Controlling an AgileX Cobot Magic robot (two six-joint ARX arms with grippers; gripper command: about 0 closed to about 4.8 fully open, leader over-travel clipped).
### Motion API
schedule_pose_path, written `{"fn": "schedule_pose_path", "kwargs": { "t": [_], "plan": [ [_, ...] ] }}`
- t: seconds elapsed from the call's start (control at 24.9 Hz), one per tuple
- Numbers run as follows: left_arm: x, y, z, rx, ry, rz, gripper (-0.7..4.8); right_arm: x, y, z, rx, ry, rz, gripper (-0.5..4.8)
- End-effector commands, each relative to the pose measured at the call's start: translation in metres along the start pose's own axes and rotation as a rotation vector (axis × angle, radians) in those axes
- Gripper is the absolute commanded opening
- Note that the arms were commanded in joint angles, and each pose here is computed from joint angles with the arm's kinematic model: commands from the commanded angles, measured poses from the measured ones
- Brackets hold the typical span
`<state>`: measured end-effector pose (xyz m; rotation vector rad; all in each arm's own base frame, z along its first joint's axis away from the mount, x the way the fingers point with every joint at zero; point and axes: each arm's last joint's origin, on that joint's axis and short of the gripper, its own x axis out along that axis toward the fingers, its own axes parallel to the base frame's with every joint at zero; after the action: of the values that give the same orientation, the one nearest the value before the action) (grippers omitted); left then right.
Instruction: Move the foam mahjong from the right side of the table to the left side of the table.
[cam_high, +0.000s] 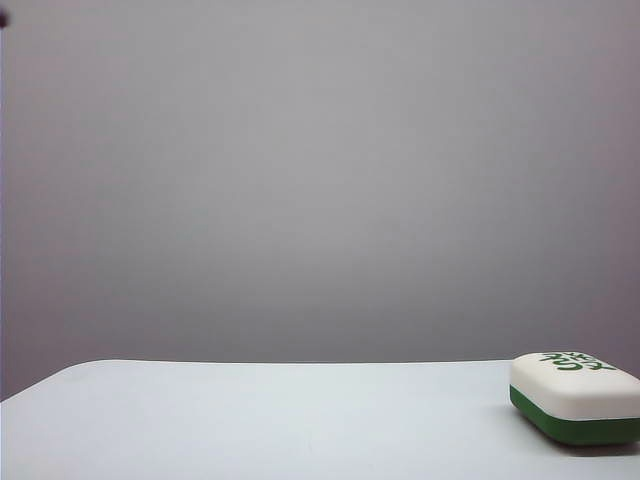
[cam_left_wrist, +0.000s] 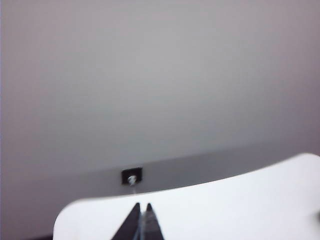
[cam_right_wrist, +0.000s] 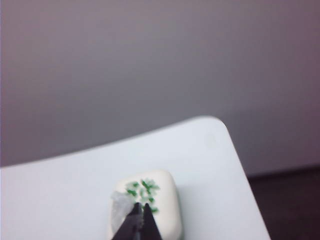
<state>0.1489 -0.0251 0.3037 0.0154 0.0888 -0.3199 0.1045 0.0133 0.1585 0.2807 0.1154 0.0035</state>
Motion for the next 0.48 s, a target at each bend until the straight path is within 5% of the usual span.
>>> {"fn": "schedule_pose_path", "kwargs": {
  "t": [0.04,0.28,0.36,0.48],
  "plan": [
    [0.025,0.003,0.031,0.133,0.138,-0.093,-0.05,0.007,0.006,0.019,0.001,0.038,-0.025,-0.05],
    [0.039,0.002,0.057,0.189,0.205,-0.246,-0.05,0.040,0.020,0.046,-0.105,0.193,-0.057,-0.05],
    [0.038,-0.001,0.065,0.228,0.180,-0.379,-0.05,0.063,0.024,0.054,-0.141,0.285,-0.016,-0.05],
    [0.035,-0.003,0.074,0.213,0.197,-0.426,-0.05,0.091,0.022,0.060,-0.110,0.386,0.044,-0.05]
  ]
}}
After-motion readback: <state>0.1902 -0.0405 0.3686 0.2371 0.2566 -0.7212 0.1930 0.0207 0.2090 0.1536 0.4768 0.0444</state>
